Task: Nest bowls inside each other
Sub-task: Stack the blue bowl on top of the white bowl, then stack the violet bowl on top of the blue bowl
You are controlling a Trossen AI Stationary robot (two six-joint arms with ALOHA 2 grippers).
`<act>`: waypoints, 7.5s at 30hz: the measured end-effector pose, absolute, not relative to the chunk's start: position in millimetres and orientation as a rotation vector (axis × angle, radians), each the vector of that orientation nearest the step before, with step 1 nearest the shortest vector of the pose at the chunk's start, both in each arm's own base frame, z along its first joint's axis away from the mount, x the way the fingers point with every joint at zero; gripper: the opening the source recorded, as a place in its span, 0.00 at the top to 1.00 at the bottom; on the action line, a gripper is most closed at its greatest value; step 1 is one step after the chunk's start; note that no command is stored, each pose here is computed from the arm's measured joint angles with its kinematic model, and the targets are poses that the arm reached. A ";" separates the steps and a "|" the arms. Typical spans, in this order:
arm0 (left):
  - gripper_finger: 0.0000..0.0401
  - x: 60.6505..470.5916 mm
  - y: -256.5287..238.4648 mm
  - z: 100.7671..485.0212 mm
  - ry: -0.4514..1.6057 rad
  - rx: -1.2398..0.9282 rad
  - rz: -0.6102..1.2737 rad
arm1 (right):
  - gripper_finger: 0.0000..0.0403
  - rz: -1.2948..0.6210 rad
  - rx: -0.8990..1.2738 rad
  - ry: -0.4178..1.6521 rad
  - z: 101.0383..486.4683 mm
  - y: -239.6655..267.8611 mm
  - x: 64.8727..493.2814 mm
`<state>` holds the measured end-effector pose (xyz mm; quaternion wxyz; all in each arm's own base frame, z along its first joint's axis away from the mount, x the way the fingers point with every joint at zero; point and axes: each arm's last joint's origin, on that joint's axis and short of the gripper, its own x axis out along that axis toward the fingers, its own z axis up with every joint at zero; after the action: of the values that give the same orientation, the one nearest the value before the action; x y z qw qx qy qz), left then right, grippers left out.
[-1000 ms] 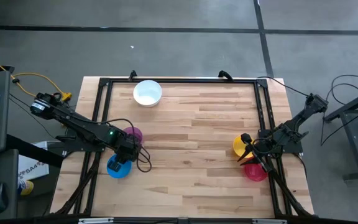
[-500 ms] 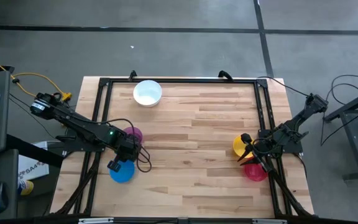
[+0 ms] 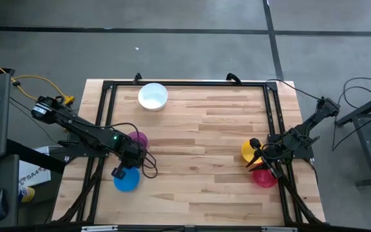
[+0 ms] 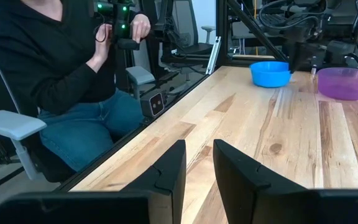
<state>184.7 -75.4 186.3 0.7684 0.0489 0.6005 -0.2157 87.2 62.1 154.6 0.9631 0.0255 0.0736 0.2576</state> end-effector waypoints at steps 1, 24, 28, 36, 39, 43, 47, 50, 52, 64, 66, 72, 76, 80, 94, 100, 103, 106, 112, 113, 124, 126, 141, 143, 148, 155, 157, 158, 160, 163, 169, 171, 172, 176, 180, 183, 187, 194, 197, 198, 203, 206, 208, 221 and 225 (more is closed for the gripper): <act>1.00 184.6 -75.6 186.3 1.306 0.093 -0.470 | 0.81 0.522 0.052 0.149 154.6 62.1 87.1; 1.00 214.5 -53.8 270.2 1.192 -0.016 -0.232 | 0.81 0.522 0.052 0.149 154.7 62.1 87.1; 1.00 223.4 -28.2 288.7 1.123 -0.048 -0.038 | 0.81 0.522 0.052 0.149 154.8 62.1 87.1; 1.00 225.4 44.4 309.9 1.013 -0.195 0.377 | 0.81 0.522 0.052 0.149 154.7 62.1 87.1; 1.00 218.2 73.5 313.4 0.991 -0.259 0.499 | 0.81 0.522 0.052 0.149 154.6 62.1 87.1; 1.00 205.6 106.9 314.1 0.964 -0.352 0.617 | 0.81 0.522 0.052 0.149 154.8 62.1 87.1; 1.00 196.9 137.5 308.2 0.943 -0.475 0.685 | 0.81 0.522 0.052 0.149 154.7 62.1 87.1; 1.00 194.0 163.2 299.4 0.918 -0.594 0.716 | 0.81 0.522 0.052 0.149 154.6 62.1 87.1; 1.00 195.1 180.5 294.7 0.925 -0.658 0.732 | 0.81 0.522 0.052 0.149 154.6 62.1 87.1; 1.00 230.6 240.6 306.0 1.120 -0.797 0.926 | 0.81 0.522 0.052 0.149 154.6 62.1 87.1; 1.00 231.1 241.5 307.1 1.113 -0.793 0.929 | 0.81 0.522 0.052 0.149 154.7 62.1 87.1; 1.00 228.0 242.0 302.7 1.120 -0.823 0.938 | 0.81 0.522 0.052 0.149 154.6 62.1 87.1; 1.00 222.5 247.7 291.5 1.113 -0.860 0.924 | 0.81 0.522 0.052 0.149 154.7 62.1 87.1; 1.00 214.6 253.2 281.7 1.086 -0.891 0.908 | 0.81 0.522 0.052 0.149 154.7 62.1 87.1; 1.00 187.2 270.4 236.6 1.064 -0.928 0.902 | 0.81 0.521 0.052 0.149 154.8 62.1 87.1; 1.00 180.8 274.6 219.5 1.007 -0.953 0.855 | 0.81 0.521 0.052 0.149 154.8 62.1 87.1; 1.00 179.0 272.5 211.2 1.018 -0.953 0.864 | 0.81 0.522 0.052 0.149 154.7 62.1 87.1; 1.00 177.8 270.2 206.3 1.033 -0.959 0.865 | 0.81 0.522 0.052 0.149 154.6 62.1 87.1; 1.00 177.9 269.4 199.0 1.020 -0.949 0.874 | 0.81 0.522 0.052 0.149 154.7 62.1 87.1; 1.00 177.8 269.1 197.9 1.018 -0.952 0.875 | 0.81 0.522 0.052 0.149 154.6 62.1 87.1; 0.92 177.3 267.6 193.3 1.014 -0.959 0.870 | 0.81 0.522 0.052 0.149 154.7 62.1 87.1; 0.91 177.4 267.9 193.4 1.012 -0.957 0.870 | 0.81 0.522 0.052 0.149 154.6 62.1 87.1; 0.81 180.9 271.3 199.2 0.968 -0.960 0.836 | 0.81 0.522 0.052 0.149 154.7 62.1 87.1; 0.81 181.6 272.0 201.7 0.963 -0.963 0.829 | 0.81 0.522 0.052 0.149 154.8 62.1 87.1; 0.81 182.2 272.8 206.5 0.967 -0.966 0.827 | 0.81 0.522 0.052 0.149 154.8 62.1 87.1; 0.81 181.1 272.2 206.4 0.986 -0.962 0.847 | 0.81 0.522 0.052 0.149 154.6 62.1 87.1; 0.81 180.4 271.4 206.0 0.998 -0.966 0.850 | 0.81 0.521 0.052 0.149 154.8 62.1 87.1; 0.81 180.3 271.3 206.0 0.999 -0.966 0.849 | 0.81 0.522 0.052 0.149 154.6 62.1 87.1; 0.81 180.3 271.2 206.5 0.998 -0.962 0.848 | 0.81 0.522 0.052 0.148 154.8 62.1 87.1; 0.81 179.0 269.5 213.4 0.977 -0.946 0.854 | 0.81 0.521 0.052 0.149 154.7 62.1 87.2; 0.81 173.5 259.2 233.4 0.950 -0.917 0.851 | 0.81 0.522 0.052 0.149 154.7 62.1 87.1; 0.81 174.5 251.1 239.0 0.969 -0.910 0.842 | 0.81 0.522 0.052 0.149 154.7 62.1 87.1; 0.81 175.5 246.4 241.2 0.983 -0.908 0.833 | 0.81 0.522 0.052 0.148 154.8 62.1 87.1; 0.81 181.3 225.0 252.6 1.025 -0.887 0.782 | 0.81 0.522 0.052 0.149 154.8 62.1 87.1; 0.81 194.8 200.7 261.3 1.060 -0.832 0.708 | 0.81 0.522 0.052 0.149 154.8 62.1 87.1; 0.81 205.0 182.3 265.1 1.100 -0.779 0.660 | 0.81 0.522 0.052 0.149 154.7 62.1 87.1; 0.81 217.7 158.6 266.1 1.178 -0.663 0.564 | 0.81 0.522 0.052 0.149 154.7 62.1 87.1; 0.81 237.7 123.4 265.4 1.243 -0.527 0.401 | 0.81 0.521 0.052 0.149 154.7 62.1 87.1; 0.81 242.5 112.9 265.3 1.252 -0.519 0.378 | 0.81 0.522 0.052 0.149 154.8 62.1 87.1; 0.81 243.2 110.2 265.2 1.258 -0.527 0.380 | 0.81 0.522 0.052 0.149 154.7 62.1 87.1; 0.81 239.9 98.5 263.4 1.256 -0.567 0.401 | 0.81 0.522 0.052 0.149 154.7 62.1 87.1; 0.81 233.8 87.4 258.3 1.206 -0.580 0.405 | 0.81 0.522 0.052 0.149 154.7 62.1 87.1; 0.81 229.5 79.0 254.1 1.157 -0.590 0.401 | 0.81 0.522 0.052 0.149 154.7 62.1 87.1; 0.81 191.7 46.9 232.9 1.153 -0.598 0.403 | 0.81 0.522 0.052 0.149 154.8 62.1 87.1; 0.81 180.9 44.3 232.3 1.170 -0.574 0.391 | 0.81 0.522 0.052 0.149 154.6 62.1 87.1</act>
<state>180.9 44.3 232.3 0.7775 -0.2655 0.5407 0.1806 87.1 62.1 154.6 0.9631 0.0255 0.0736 0.2576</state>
